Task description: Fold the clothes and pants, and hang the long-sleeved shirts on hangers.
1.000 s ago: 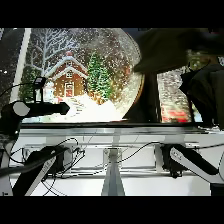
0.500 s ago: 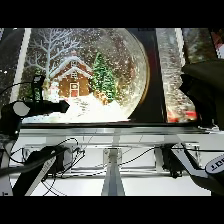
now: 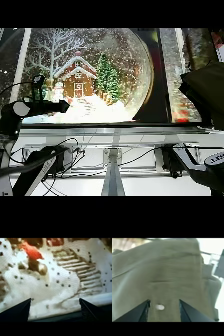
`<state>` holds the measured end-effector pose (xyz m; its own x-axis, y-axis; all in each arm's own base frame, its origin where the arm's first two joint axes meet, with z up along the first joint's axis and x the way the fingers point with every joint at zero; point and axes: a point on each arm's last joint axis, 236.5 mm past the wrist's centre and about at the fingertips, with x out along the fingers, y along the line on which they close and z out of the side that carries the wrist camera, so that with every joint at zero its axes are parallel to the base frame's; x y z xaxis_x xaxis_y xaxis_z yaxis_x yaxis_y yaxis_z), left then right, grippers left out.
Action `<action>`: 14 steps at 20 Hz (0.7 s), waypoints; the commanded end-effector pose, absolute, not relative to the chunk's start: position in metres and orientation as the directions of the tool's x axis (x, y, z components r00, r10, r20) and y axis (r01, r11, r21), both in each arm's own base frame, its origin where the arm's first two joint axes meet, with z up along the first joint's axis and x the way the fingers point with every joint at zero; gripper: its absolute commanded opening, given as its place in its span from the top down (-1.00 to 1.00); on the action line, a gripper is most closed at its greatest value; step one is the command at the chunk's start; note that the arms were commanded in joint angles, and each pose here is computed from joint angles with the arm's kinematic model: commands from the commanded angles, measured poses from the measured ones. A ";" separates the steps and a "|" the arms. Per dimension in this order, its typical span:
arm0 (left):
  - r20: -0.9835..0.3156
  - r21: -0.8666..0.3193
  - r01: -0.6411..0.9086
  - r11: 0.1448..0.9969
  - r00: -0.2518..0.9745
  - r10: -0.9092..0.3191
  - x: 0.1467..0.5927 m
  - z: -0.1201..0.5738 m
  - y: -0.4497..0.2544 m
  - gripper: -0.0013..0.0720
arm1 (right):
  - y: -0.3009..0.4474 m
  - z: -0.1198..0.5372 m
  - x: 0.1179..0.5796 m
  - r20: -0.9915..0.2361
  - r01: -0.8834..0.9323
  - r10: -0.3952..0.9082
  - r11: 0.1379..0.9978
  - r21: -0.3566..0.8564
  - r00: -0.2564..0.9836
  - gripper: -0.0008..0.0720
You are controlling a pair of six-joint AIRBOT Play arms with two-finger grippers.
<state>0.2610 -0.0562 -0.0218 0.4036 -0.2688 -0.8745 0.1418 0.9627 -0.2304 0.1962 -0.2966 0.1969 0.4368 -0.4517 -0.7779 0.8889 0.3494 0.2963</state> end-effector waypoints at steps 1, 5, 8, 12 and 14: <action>-0.874 -0.230 0.141 0.963 0.405 -0.268 0.261 -0.021 -0.056 -0.87 | -0.281 0.201 0.227 -0.759 0.832 -0.416 0.471 0.291 0.501 -0.07; -0.874 -0.230 0.141 0.963 0.405 -0.268 0.261 -0.021 -0.056 -0.87 | -0.237 0.210 0.287 -0.719 0.710 -0.341 0.640 0.295 0.606 0.72; -0.874 -0.230 0.141 0.963 0.405 -0.268 0.261 -0.021 -0.056 -0.87 | -0.186 0.219 0.334 -0.680 0.542 -0.251 0.802 0.253 0.689 0.83; -0.874 -0.230 0.141 0.963 0.405 -0.268 0.261 -0.021 -0.056 -0.87 | -0.102 0.231 0.380 -0.630 0.216 -0.103 0.971 0.105 0.770 0.83; -0.874 -0.230 0.141 0.963 0.405 -0.268 0.261 -0.021 -0.056 -0.87 | -0.056 0.234 0.391 -0.620 0.073 -0.011 0.995 0.074 0.785 0.83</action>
